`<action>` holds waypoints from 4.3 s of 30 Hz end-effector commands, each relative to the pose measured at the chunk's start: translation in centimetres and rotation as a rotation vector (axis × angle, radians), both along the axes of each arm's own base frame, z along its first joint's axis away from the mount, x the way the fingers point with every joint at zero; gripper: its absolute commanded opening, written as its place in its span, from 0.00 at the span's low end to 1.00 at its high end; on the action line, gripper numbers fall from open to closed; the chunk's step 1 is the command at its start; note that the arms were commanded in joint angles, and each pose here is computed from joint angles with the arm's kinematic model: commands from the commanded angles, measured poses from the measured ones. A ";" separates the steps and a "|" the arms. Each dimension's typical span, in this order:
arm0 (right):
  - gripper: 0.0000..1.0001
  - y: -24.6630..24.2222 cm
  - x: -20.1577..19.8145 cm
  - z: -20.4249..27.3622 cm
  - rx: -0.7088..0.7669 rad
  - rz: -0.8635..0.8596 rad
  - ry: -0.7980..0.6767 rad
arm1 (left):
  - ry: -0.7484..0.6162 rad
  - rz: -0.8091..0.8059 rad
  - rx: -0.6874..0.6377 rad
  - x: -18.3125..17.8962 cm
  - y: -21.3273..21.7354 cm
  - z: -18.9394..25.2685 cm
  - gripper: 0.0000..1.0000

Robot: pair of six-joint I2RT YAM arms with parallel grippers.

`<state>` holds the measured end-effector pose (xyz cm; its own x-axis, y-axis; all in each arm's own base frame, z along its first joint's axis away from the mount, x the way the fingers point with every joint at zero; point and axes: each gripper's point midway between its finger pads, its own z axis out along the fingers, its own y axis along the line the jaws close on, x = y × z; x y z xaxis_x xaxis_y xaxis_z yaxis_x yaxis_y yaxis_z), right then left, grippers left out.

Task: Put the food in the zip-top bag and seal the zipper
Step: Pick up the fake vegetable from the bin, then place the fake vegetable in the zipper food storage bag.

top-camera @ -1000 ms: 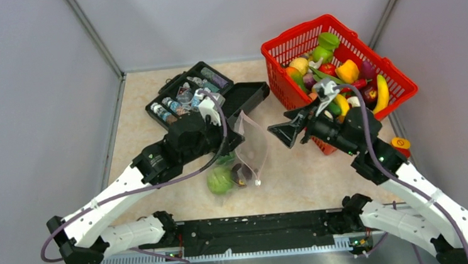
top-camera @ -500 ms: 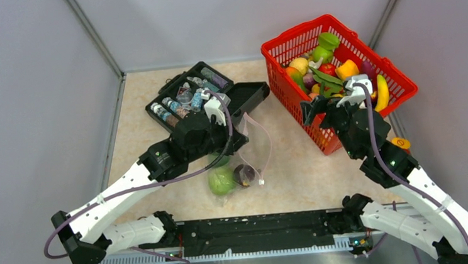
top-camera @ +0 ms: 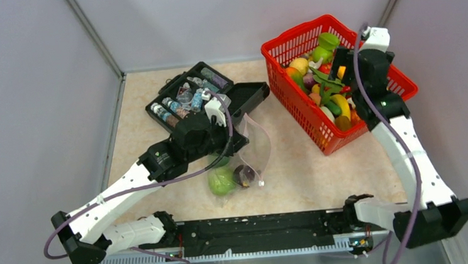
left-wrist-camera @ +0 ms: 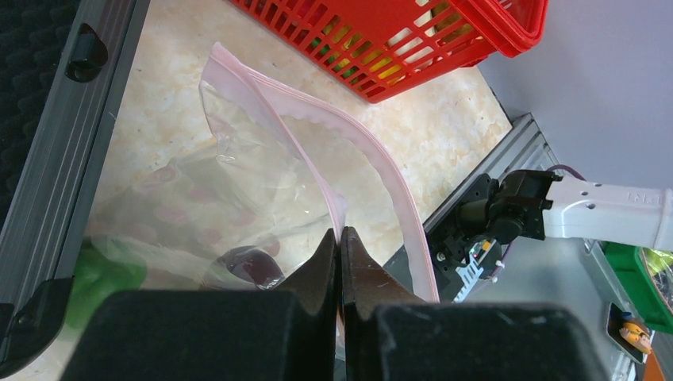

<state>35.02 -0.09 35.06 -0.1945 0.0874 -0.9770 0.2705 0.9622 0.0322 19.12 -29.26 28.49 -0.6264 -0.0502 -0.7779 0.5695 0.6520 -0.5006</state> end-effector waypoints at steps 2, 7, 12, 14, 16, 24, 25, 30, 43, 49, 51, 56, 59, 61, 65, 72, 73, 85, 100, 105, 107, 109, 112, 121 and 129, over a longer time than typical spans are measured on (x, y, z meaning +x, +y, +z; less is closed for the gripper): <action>0.98 0.0 4.0 -2.1 0.018 0.053 0.103 | -0.032 -0.017 -0.046 -0.6 0.2 1.6 0.00; 0.95 -1.6 6.8 -3.5 -0.005 -0.011 0.157 | -0.036 -0.017 -0.035 -0.7 0.6 1.4 0.00; 0.89 -4.7 7.8 -3.3 -0.003 -0.102 0.131 | -0.048 -0.004 -0.036 -0.7 1.0 1.5 0.00; 0.83 -5.2 8.5 -3.7 0.058 -0.050 0.128 | -0.051 -0.001 -0.036 -0.7 1.0 1.5 0.00; 0.81 -4.8 9.5 -4.5 0.065 0.006 0.149 | -0.051 -0.003 -0.036 -0.7 1.0 1.4 0.00; 0.79 -3.9 14.5 -7.6 0.071 0.077 0.219 | -0.048 -0.018 -0.039 -0.7 0.6 1.5 0.00; 0.79 -4.4 15.1 -8.1 0.066 0.045 0.239 | -0.048 -0.018 -0.038 -0.7 0.6 1.5 0.00; 0.83 -7.3 17.0 -11.2 0.006 -0.113 0.325 | -0.052 -0.014 -0.038 -0.7 0.7 1.6 0.00; 0.68 -7.4 17.8 -20.8 -0.038 -0.181 0.495 | -0.042 -0.011 -0.030 -0.5 0.6 1.4 0.00; 0.50 -5.9 16.9 -18.9 0.019 -0.114 0.425 | -0.040 -0.010 -0.030 -0.5 0.6 1.4 0.00; 0.48 -5.1 16.6 -16.9 0.053 -0.079 0.371 | -0.036 -0.012 -0.029 -0.6 0.5 1.3 0.00; 0.44 -2.0 15.7 -12.4 0.153 0.075 0.224 | -0.041 -0.002 -0.032 -0.5 0.7 1.4 0.00; 0.45 0.7 14.3 -11.1 0.217 0.212 0.192 | -0.040 0.001 -0.032 -0.5 0.8 1.4 0.00; 0.45 2.4 13.3 -10.8 0.264 0.295 0.184 | -0.038 0.002 -0.030 -0.5 0.8 1.3 0.00; 0.46 4.6 10.7 -11.2 0.339 0.389 0.170 | -0.037 0.004 -0.027 -0.5 0.9 1.2 0.00; 0.48 4.1 6.6 -7.7 0.322 0.397 0.024 | -0.034 -0.001 -0.015 -0.6 0.9 1.1 0.00; 0.48 4.2 6.2 -6.7 0.322 0.407 0.006 | -0.033 -0.004 -0.017 -0.6 0.9 1.1 0.00; 0.48 6.4 -0.7 -0.2 0.371 0.534 -0.189 | -0.030 -0.010 -0.023 -0.4 0.4 1.1 0.00; 0.46 15.5 -12.3 3.0 0.494 1.197 -0.307 | -0.028 -0.003 -0.023 -0.1 0.2 1.0 0.00; 0.46 18.4 -15.1 0.3 0.498 1.401 -0.155 | -0.027 -0.008 -0.027 -0.1 -0.1 1.0 0.00; 0.46 19.4 -16.2 -0.3 0.492 1.453 -0.136 | -0.027 -0.006 -0.024 0.0 -0.2 1.0 0.00; 0.46 20.5 -17.8 -0.4 0.482 1.522 -0.139 | -0.027 -0.003 -0.025 0.1 -0.1 1.0 0.00; 0.46 21.8 -19.5 -0.3 0.471 1.596 -0.141 | -0.027 -0.006 -0.026 0.1 -0.3 1.0 0.00; 0.45 24.4 -18.0 -1.8 0.494 1.532 -0.074 | -0.023 -0.027 -0.021 0.0 -0.6 1.0 0.00; 0.45 26.7 -16.7 -3.0 0.492 1.501 -0.033 | -0.025 -0.027 -0.020 0.0 -0.6 1.2 0.00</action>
<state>17.17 25.85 30.19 -0.4555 0.1095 -0.8834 -0.8610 0.1978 0.4685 18.83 -29.27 27.12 -0.6478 -0.0159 -0.7616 0.5658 0.6594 -0.4950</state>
